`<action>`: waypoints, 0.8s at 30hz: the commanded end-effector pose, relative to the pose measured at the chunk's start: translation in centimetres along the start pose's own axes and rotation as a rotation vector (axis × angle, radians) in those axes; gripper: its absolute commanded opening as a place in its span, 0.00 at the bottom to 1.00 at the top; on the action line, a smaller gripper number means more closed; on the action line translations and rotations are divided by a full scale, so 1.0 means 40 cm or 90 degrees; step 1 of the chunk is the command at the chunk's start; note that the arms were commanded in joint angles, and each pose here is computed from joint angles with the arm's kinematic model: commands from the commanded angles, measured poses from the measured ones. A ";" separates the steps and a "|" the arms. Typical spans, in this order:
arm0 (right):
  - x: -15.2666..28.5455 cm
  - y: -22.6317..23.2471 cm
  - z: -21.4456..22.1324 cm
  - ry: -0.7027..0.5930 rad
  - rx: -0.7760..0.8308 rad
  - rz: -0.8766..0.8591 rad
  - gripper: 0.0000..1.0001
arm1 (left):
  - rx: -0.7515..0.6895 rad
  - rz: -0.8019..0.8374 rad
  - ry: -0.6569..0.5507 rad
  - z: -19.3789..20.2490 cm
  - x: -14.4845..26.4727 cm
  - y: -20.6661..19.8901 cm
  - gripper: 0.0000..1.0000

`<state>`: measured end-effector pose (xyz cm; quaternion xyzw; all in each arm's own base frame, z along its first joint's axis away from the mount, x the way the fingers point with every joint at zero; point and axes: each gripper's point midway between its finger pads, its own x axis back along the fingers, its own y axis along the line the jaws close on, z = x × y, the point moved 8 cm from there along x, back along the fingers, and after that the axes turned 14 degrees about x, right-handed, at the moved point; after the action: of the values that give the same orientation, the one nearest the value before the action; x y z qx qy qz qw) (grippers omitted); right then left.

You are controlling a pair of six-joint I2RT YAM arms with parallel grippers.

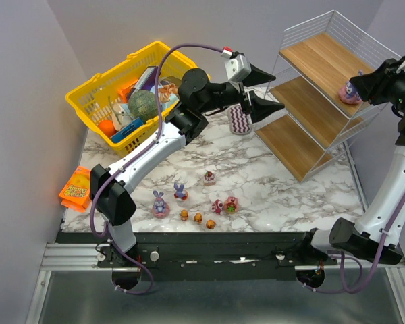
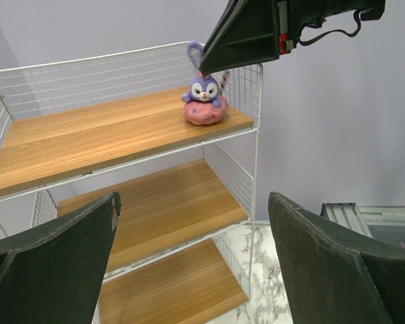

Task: Place and organize the plastic toys onto the shelf

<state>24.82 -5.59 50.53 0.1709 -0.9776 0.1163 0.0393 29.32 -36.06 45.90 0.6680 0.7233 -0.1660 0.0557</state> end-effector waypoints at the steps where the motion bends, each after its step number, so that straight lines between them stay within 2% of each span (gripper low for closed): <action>1: 0.013 -0.002 -0.012 -0.003 0.014 0.016 0.38 | -0.014 0.026 -0.016 -0.033 -0.005 -0.014 0.99; 3: 0.013 -0.002 -0.012 -0.002 0.015 0.017 0.39 | -0.012 0.026 -0.015 -0.031 -0.007 -0.014 0.99; 14: 0.033 -0.008 -0.063 -0.033 0.029 0.066 0.61 | -0.016 0.026 -0.019 -0.038 -0.007 -0.015 0.99; 21: 0.060 0.013 -0.137 -0.104 0.040 0.072 0.72 | -0.015 0.023 -0.025 -0.050 -0.002 -0.020 0.99; 24: 0.078 0.032 -0.171 -0.138 0.040 0.066 0.81 | -0.012 0.018 -0.030 -0.058 0.006 -0.025 0.99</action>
<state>23.46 -5.00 54.39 0.1351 -0.9821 0.1298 -0.0212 29.15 -36.01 46.52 0.6726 0.7181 -0.1676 0.0622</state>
